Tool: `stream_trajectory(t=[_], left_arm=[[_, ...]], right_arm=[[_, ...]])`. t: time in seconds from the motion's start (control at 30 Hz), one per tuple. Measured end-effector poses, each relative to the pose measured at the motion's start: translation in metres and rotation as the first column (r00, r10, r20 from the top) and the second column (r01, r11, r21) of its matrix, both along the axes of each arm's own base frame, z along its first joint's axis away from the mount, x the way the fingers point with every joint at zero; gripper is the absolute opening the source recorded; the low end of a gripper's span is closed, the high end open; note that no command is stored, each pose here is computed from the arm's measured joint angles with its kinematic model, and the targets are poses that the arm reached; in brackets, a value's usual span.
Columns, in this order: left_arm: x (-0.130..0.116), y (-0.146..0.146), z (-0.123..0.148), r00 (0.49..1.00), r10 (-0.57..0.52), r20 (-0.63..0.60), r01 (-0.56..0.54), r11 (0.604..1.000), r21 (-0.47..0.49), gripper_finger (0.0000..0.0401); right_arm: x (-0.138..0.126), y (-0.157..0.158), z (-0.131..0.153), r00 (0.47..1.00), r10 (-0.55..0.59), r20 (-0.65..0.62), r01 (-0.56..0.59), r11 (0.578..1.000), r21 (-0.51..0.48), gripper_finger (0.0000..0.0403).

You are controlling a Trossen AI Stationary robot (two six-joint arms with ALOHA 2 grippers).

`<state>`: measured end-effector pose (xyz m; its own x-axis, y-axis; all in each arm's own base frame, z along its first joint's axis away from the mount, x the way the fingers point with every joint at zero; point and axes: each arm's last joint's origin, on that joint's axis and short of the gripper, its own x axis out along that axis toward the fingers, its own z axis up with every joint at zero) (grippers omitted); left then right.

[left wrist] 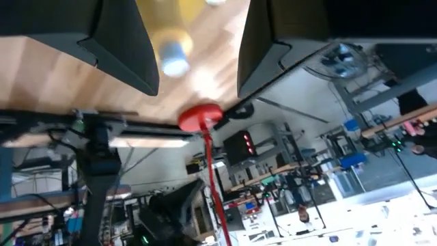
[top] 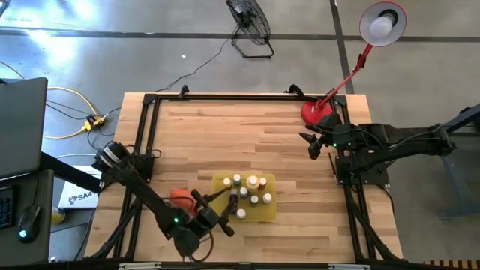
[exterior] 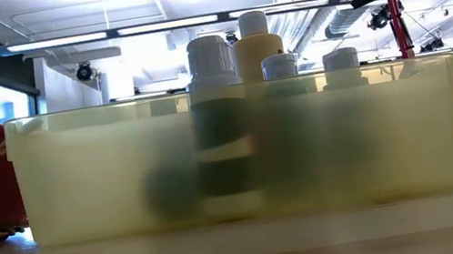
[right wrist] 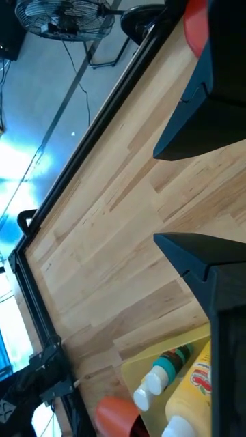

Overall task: Pick & Place Paint Supplies
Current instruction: Adjust the orange cup

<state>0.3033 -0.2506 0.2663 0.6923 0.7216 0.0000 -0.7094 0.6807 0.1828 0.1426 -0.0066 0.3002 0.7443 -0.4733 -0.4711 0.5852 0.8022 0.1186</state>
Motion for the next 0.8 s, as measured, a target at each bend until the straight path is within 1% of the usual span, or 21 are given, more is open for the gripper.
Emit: stream_trajectory(t=[0.17,0.3,0.43,0.53,0.6,0.67,0.73,0.8], left_arm=[[-0.01,0.016,0.036,1.0,0.015,-0.016,-0.015,1.0,0.016,0.0196],[-0.024,0.027,0.066,0.999,0.011,0.048,-0.009,0.999,-0.046,0.0196],[-0.036,0.023,0.088,0.998,-0.02,0.06,0.024,0.998,-0.058,0.0196],[-0.04,0.02,0.106,0.998,-0.035,0.057,0.038,0.998,-0.056,0.0193],[-0.041,0.019,0.119,0.998,-0.043,0.055,0.046,0.998,-0.052,0.0186],[-0.042,0.02,0.131,0.996,-0.039,0.075,0.045,0.996,-0.072,0.0174],[-0.042,0.021,0.138,0.996,-0.038,0.082,0.045,0.996,-0.078,0.0158],[-0.042,0.021,0.143,0.997,-0.04,0.067,0.044,0.997,-0.064,0.0142]], right_arm=[[0.0,0.0,0.0,1.0,0.004,-0.004,-0.004,1.0,-0.004,0.0174],[-0.001,0.0,-0.001,1.0,0.013,-0.021,-0.013,1.0,-0.009,0.0174],[-0.003,0.001,-0.006,0.996,0.048,-0.075,-0.047,0.999,0.021,0.0174],[-0.007,0.001,-0.011,0.992,0.03,-0.122,-0.024,0.998,0.051,0.0174],[-0.01,0.001,-0.013,0.987,0.022,-0.156,-0.012,0.998,0.059,0.0174],[-0.012,0.001,-0.016,0.982,0.017,-0.187,-0.005,0.998,0.064,0.0174],[-0.014,0.001,-0.017,0.977,0.016,-0.213,-0.003,0.998,0.063,0.0174],[-0.015,0.001,-0.018,0.974,0.015,-0.227,-0.001,0.998,0.063,0.0174]])
